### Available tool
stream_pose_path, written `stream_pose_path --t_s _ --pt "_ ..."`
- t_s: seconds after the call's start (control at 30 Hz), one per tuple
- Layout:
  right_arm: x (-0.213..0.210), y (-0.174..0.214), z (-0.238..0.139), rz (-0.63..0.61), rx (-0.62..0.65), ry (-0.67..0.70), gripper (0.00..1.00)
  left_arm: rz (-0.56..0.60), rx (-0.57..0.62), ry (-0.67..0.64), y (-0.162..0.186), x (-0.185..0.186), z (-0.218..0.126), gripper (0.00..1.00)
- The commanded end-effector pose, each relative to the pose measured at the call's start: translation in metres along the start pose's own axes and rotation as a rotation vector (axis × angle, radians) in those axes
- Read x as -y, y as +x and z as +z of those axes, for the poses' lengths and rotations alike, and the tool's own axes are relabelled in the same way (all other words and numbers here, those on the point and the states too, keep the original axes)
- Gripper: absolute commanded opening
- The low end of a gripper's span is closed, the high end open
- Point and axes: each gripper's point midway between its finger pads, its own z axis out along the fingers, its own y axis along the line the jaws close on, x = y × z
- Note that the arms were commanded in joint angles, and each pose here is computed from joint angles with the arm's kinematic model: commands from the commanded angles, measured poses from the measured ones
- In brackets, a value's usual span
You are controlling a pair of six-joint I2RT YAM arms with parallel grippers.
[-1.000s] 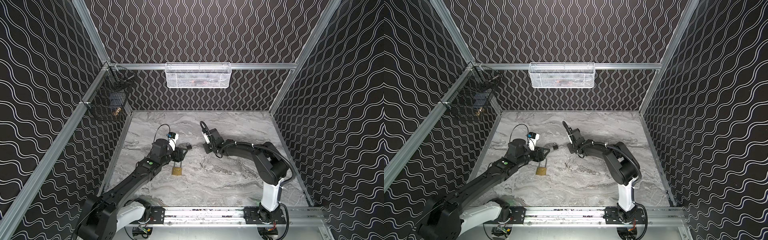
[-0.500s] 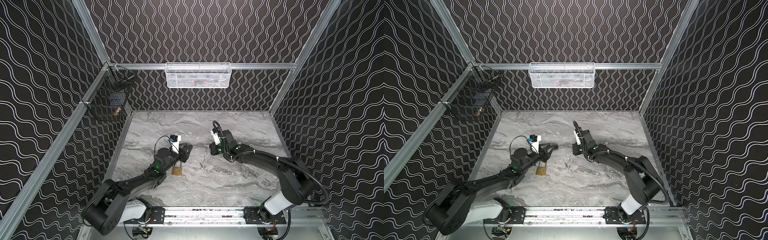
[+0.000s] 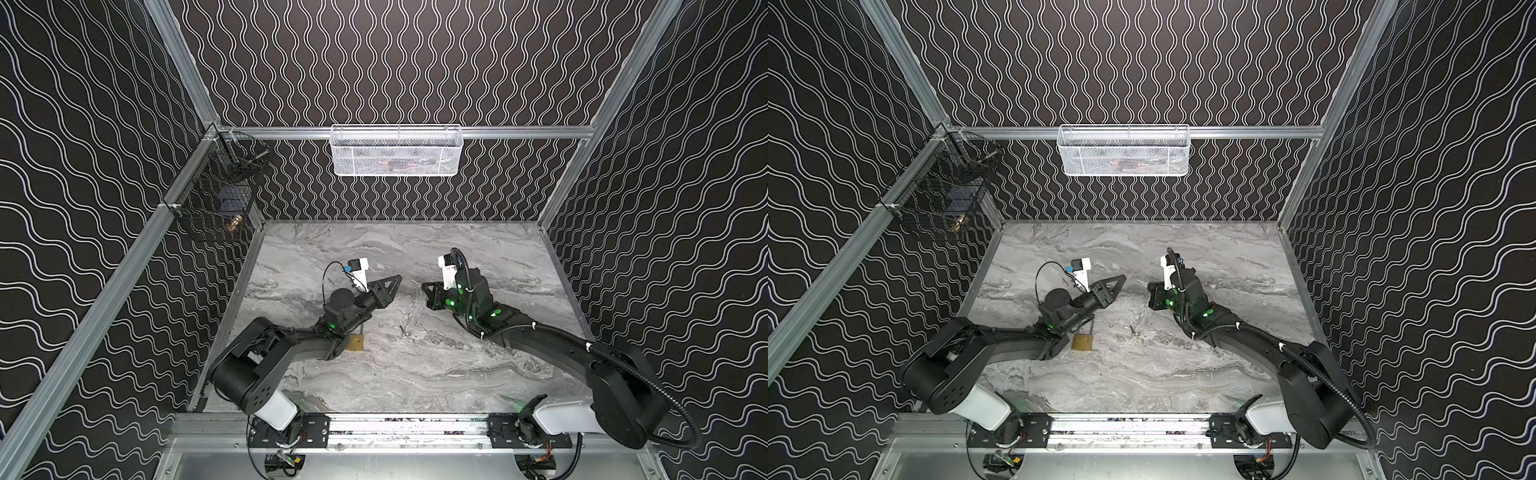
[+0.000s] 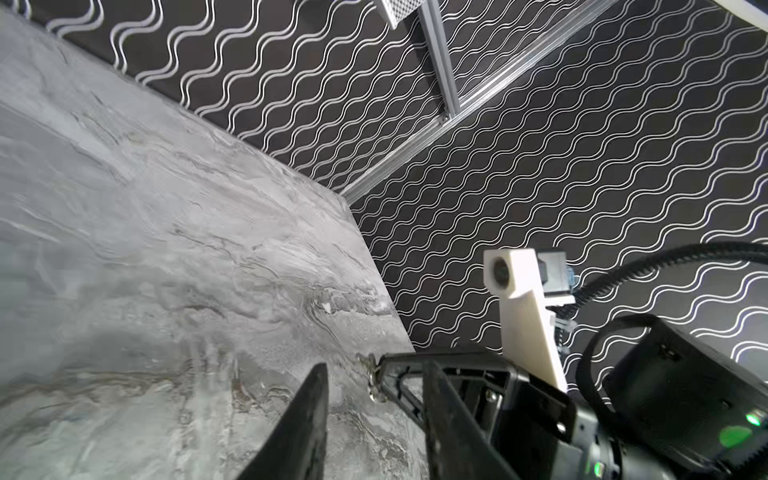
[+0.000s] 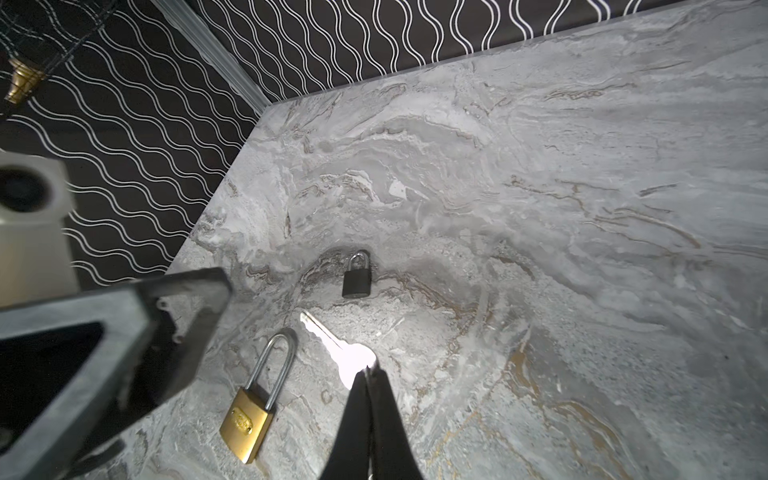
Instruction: Unlock with the key
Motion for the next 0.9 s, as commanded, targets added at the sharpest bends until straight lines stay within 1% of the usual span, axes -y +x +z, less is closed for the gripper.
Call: stream_pose_path --t_s 0.0,0.23,0.33,0.57,0.67,0.87 --pt "-0.010 -0.013 -0.003 0.026 0.057 -0.041 0.00 -0.005 -0.010 0.032 0.004 0.009 0.009 0.36" --pt "-0.017 -0.018 -0.008 0.025 0.067 -0.060 0.00 -0.007 -0.021 0.046 0.015 0.010 0.019 0.33" --pt "-0.018 -0.018 -0.008 0.024 0.064 -0.065 0.00 -0.010 -0.010 0.069 0.016 0.014 0.021 0.33" --pt "-0.020 -0.016 -0.005 0.028 0.053 -0.076 0.00 -0.011 0.001 0.079 0.016 0.016 0.022 0.32" --pt "-0.021 -0.016 -0.005 0.029 0.051 -0.081 0.00 -0.009 0.016 0.085 0.013 0.018 0.022 0.29" --pt "-0.022 -0.015 -0.005 0.031 0.051 -0.086 0.00 -0.006 0.000 0.088 0.015 0.019 0.026 0.24"
